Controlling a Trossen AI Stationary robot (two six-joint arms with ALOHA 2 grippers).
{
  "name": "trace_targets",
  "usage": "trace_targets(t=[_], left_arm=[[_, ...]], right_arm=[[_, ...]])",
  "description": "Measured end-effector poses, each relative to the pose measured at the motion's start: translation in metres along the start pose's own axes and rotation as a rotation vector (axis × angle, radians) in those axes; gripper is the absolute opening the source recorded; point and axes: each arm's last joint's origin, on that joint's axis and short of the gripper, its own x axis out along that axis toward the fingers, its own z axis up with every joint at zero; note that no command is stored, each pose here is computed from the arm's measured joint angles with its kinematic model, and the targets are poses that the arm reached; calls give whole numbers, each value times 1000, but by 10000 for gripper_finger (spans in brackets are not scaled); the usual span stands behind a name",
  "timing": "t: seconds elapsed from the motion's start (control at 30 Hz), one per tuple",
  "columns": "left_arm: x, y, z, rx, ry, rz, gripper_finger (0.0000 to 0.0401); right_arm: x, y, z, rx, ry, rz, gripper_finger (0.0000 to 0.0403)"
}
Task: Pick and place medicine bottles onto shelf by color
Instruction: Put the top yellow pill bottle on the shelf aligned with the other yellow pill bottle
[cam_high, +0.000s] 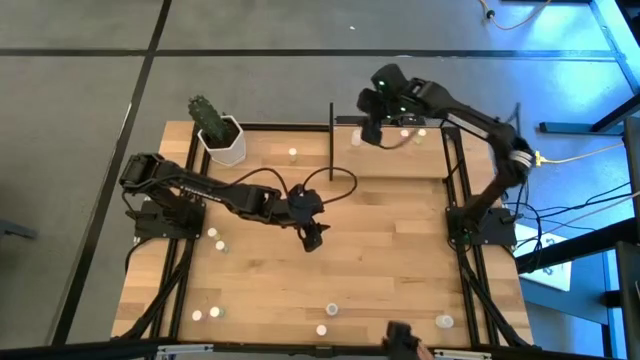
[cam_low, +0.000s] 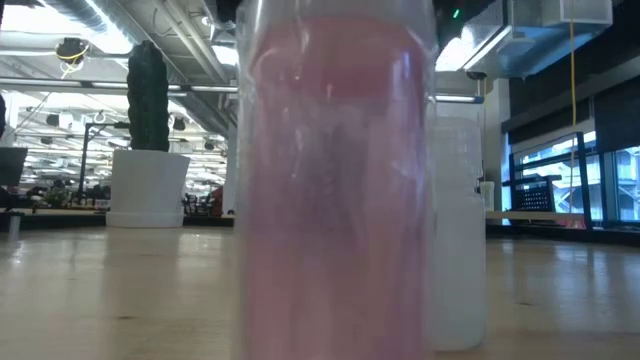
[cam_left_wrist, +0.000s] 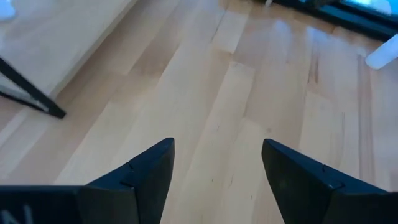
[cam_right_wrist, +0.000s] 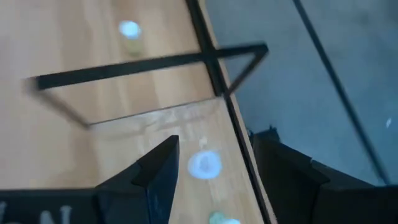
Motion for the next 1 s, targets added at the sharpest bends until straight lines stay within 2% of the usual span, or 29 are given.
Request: trace_targets(t=[0.17, 0.3, 0.53, 0.73, 0.9, 1.0], left_arm=[[-6, -6, -6, -5, 17, 28, 236], [-20, -11, -4, -2, -11, -3, 236], [-53, -17, 1, 1, -73, -49, 236], [-77, -20, 3, 20, -121, -82, 236], [-88, -26, -3, 62, -99, -102, 236], [-90, -30, -9, 81, -75, -111, 236]], right_arm=[[-61, 39, 7, -107, -76, 45, 209], [-105, 74, 2, -184, -113, 117, 209], [-160, 129, -10, -252, -203, 356, 209], [-180, 165, -23, -246, -127, 500, 209], [-182, 190, -30, -210, -19, 489, 209], [-184, 200, -31, -180, -2, 489, 209]])
